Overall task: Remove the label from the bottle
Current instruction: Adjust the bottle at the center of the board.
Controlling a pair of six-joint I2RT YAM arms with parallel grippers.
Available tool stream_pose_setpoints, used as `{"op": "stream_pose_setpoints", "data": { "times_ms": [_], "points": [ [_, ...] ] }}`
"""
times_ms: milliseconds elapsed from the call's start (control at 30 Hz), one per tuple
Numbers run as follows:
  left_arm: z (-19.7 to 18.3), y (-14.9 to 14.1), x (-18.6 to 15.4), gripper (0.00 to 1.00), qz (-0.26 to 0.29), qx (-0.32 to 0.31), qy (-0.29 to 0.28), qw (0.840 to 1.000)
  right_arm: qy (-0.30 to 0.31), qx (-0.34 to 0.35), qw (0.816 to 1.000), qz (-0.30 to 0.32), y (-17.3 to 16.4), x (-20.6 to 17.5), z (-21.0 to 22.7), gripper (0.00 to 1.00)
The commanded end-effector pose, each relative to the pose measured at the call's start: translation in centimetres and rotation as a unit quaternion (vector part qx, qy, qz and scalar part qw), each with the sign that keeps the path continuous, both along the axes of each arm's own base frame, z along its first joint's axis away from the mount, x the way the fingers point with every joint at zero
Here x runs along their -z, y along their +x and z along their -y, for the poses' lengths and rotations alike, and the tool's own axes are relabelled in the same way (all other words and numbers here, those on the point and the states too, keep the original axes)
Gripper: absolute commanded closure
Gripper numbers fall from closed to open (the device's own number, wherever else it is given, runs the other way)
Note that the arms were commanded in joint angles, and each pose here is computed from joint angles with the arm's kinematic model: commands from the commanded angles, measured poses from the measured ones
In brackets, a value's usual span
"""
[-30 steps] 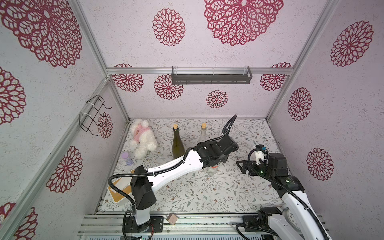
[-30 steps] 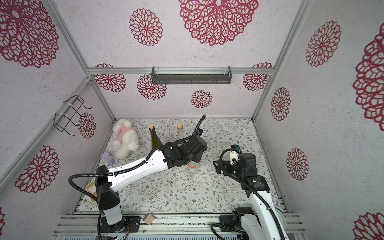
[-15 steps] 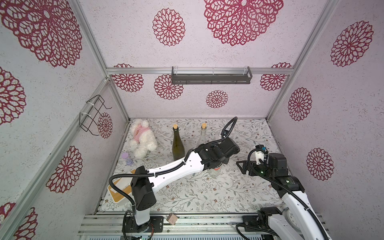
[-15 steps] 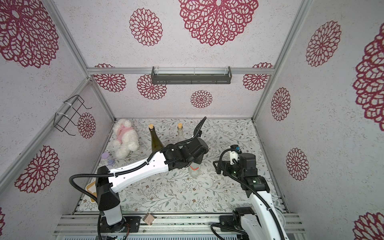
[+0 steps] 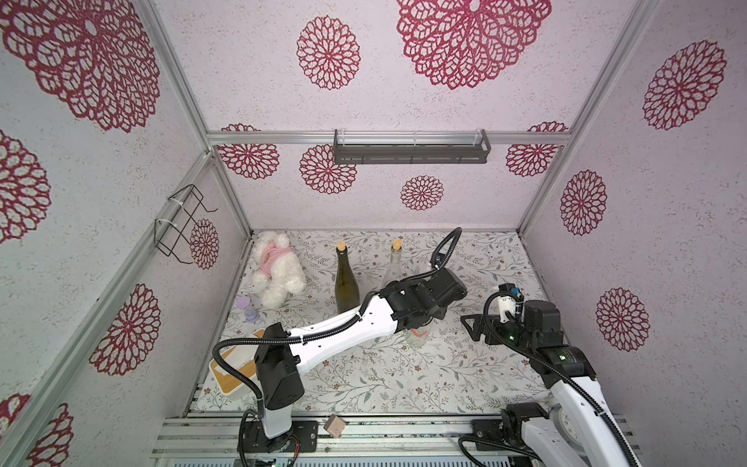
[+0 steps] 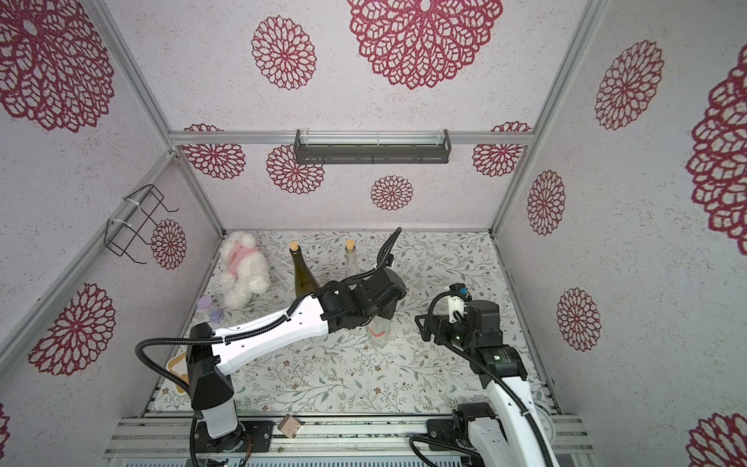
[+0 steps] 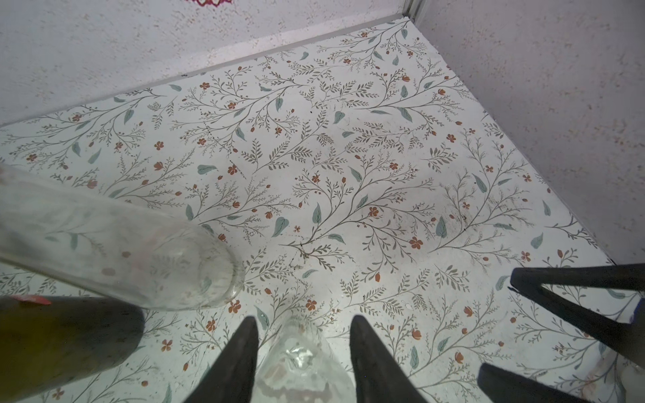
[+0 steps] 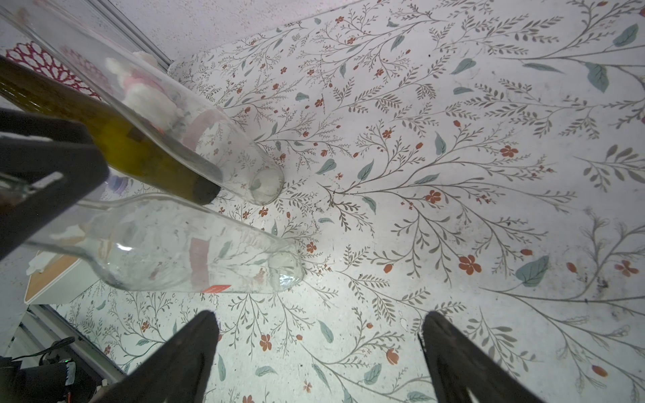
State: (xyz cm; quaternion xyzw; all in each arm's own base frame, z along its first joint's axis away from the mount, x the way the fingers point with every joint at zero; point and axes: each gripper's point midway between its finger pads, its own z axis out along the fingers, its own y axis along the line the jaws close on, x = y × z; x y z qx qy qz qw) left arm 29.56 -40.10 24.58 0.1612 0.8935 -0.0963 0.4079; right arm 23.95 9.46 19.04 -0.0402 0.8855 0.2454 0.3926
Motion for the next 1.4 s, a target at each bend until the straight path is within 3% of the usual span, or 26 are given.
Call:
{"op": "stream_pose_setpoints", "data": {
  "times_ms": [0, 200, 333, 433, 600, 700, 900, 1133, 1367],
  "points": [
    [0.3, 0.0, -0.9, 0.46, 0.013, -0.008, -0.017, 1.0, 0.0, 0.004, 1.0, 0.022, 0.2, -1.7, 0.2, 0.06],
    [0.3, -0.3, -2.3, 0.28, 0.021, 0.007, -0.027, 0.999, 0.001, 0.005, 1.0, 0.025, 0.1, -2.3, 0.2, 0.05],
    [0.7, -0.9, -3.8, 0.09, 0.028, 0.049, -0.034, 0.998, 0.001, 0.004, 1.0, 0.019, -0.1, -2.6, 0.2, 0.05],
    [0.3, -1.3, -5.6, 0.01, 0.029, 0.08, -0.045, 0.995, -0.003, 0.0, 1.0, 0.01, -0.4, -2.7, 0.2, 0.04],
    [-1.2, -1.8, -7.3, 0.02, 0.021, 0.13, -0.08, 0.988, -0.006, -0.002, 1.0, 0.001, -0.6, -3.2, 0.2, 0.04],
    [-1.7, -2.9, -7.4, 0.02, 0.01, 0.192, -0.095, 0.977, -0.003, -0.002, 1.0, -0.002, -0.5, -3.1, 0.2, 0.03],
    [-2.1, -7.0, -6.9, 0.03, -0.016, 0.343, -0.085, 0.935, 0.009, 0.0, 1.0, -0.007, -0.3, -2.6, 0.0, 0.03],
    [-4.0, -5.6, -6.1, 0.03, -0.039, 0.366, -0.095, 0.925, 0.021, 0.004, 1.0, -0.023, -0.5, -0.7, -0.2, 0.03],
    [-3.0, -4.1, -4.7, 0.02, -0.036, 0.381, -0.084, 0.92, 0.064, -0.038, 0.997, -0.007, -1.3, -0.1, -1.8, 0.02]
  ]
}}
